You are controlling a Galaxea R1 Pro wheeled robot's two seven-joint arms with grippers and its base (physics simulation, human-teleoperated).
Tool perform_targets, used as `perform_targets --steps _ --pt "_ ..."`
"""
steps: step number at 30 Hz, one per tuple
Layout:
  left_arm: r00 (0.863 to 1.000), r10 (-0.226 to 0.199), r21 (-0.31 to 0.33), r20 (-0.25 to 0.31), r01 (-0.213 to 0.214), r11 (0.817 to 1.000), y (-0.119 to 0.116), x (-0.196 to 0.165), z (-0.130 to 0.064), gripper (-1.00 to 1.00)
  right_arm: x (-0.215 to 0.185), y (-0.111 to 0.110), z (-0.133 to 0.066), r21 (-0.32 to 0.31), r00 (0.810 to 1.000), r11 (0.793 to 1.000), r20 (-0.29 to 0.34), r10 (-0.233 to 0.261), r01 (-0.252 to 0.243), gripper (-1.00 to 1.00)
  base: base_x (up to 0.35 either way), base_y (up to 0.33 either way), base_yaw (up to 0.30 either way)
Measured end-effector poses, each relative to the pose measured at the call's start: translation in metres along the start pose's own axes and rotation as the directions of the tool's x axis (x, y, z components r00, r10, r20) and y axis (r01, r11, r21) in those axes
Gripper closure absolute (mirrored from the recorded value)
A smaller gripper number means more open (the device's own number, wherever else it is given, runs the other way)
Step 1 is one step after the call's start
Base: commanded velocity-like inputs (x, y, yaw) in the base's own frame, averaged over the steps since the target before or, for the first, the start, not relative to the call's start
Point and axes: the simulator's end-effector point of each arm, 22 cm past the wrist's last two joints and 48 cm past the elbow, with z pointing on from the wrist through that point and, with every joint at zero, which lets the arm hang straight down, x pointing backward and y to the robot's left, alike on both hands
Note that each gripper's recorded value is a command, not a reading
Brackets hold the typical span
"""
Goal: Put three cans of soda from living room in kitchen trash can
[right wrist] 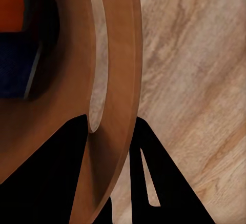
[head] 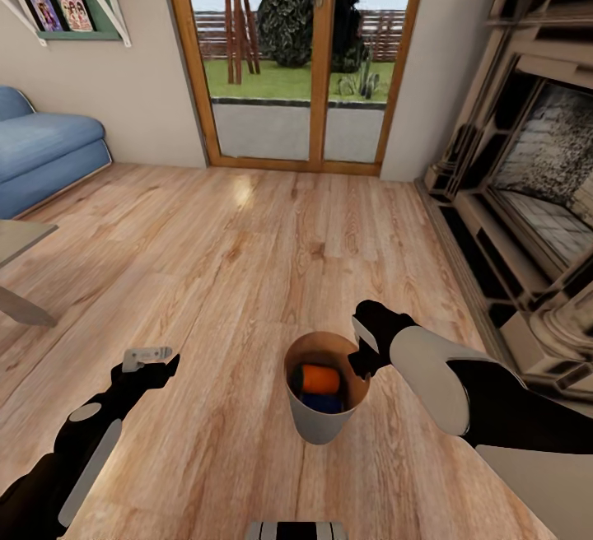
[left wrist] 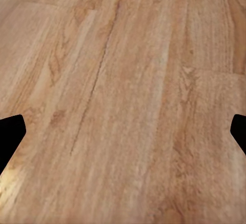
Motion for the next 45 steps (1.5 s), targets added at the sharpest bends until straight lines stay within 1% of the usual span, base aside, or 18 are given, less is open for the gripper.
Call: perform_targets --steps 5,11,18,19,20,45 --pt "1.0 0.001 -0.002 -0.004 -0.001 1.0 0.001 0.002 0.0 -1.0 0.0 -0.001 0.0 0.003 1.0 1.0 0.0 -0.002 0.002 1.0 0.0 0.0 0.0" --pt "0.999 0.006 0.001 -0.042 -0.006 1.0 -0.002 0.021 0.006 -1.0 0.002 0.001 0.01 -0.001 1.0 1.0 -0.016 -0.005 0.005 1.0 0.0 0.0 0.0" --pt "0.999 0.008 0.003 -0.047 -0.008 1.0 -0.003 0.023 0.006 -1.0 0.002 0.001 0.01 -0.002 1.0 1.0 -0.016 -0.004 0.004 1.0 0.0 0.0 0.0" --pt "0.999 0.008 0.003 -0.047 -0.008 1.0 -0.002 0.023 0.006 -1.0 0.002 0.001 0.01 -0.002 1.0 1.0 -0.016 -0.004 0.004 -1.0 0.0 0.0 0.0" --pt "0.999 0.008 0.003 -0.047 -0.008 1.0 -0.002 0.023 0.006 -1.0 0.001 0.008 0.009 -0.034 1.0 0.999 -0.015 0.013 -0.014 -1.0 0.0 0.0 0.0" --pt "0.999 0.008 0.003 -0.049 -0.008 1.0 -0.003 0.024 0.007 -1.0 0.002 0.008 0.01 -0.033 1.0 0.999 -0.017 0.012 -0.012 -1.0 0.0 0.0 0.0"
